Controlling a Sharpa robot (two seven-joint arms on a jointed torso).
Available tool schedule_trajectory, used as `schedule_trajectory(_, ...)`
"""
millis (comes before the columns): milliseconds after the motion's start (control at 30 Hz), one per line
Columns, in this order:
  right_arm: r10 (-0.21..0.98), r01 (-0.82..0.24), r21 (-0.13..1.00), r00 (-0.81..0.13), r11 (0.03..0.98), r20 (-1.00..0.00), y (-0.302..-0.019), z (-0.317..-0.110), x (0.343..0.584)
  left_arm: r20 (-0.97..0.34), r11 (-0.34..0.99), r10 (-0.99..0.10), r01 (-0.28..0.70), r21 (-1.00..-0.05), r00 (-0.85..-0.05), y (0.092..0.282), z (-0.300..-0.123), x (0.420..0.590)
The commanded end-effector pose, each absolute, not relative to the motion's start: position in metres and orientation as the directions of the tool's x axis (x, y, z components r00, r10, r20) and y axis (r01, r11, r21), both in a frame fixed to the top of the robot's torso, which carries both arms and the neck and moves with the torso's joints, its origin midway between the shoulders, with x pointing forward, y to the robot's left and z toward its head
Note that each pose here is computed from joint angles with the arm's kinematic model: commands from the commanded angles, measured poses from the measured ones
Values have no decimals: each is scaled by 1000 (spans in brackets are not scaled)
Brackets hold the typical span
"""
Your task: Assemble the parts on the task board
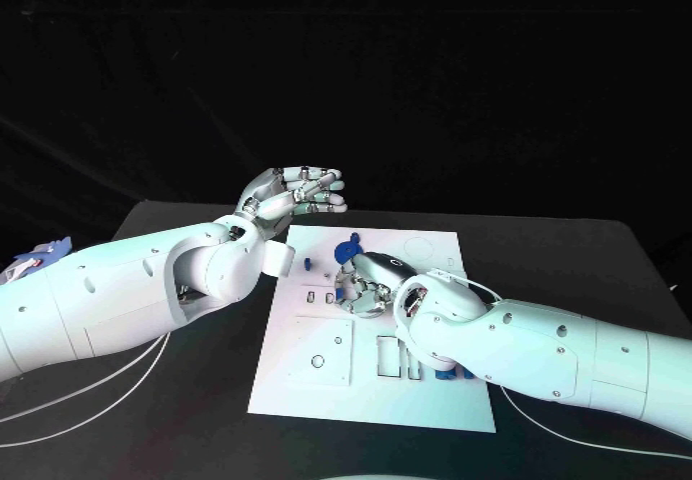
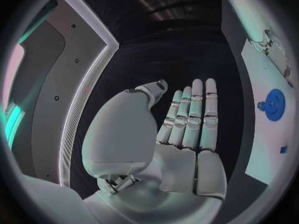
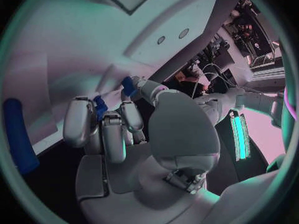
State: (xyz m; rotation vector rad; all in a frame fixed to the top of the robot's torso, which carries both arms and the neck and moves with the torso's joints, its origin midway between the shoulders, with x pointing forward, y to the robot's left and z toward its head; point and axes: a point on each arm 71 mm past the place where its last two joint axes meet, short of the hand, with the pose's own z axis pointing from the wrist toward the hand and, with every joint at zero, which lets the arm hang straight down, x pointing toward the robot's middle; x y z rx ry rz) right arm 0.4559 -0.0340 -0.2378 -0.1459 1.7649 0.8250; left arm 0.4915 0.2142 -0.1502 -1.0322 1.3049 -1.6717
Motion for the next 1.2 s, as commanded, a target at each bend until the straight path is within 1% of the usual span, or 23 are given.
schedule_trajectory(33, 268, -485, 438, -382, 757, -885, -35, -243, 454, 143, -192, -908, 88, -977, -393, 213, -149, 491)
schedule_trajectory(833, 275, -503, 444, -376, 741, -885, -33, -242, 453, 143, -190, -909, 86, -978, -391, 214, -150, 491)
schedule_trajectory(1033, 296, -505, 464, -379, 727, -877, -34, -241, 454, 143, -191, -909, 85, -978, -392, 214, -150, 491)
schedule_trajectory(1200, 336, -520, 480, -351, 706, -874, -42, -236, 451, 132, -177, -908, 77, -981, -397, 215, -151, 492)
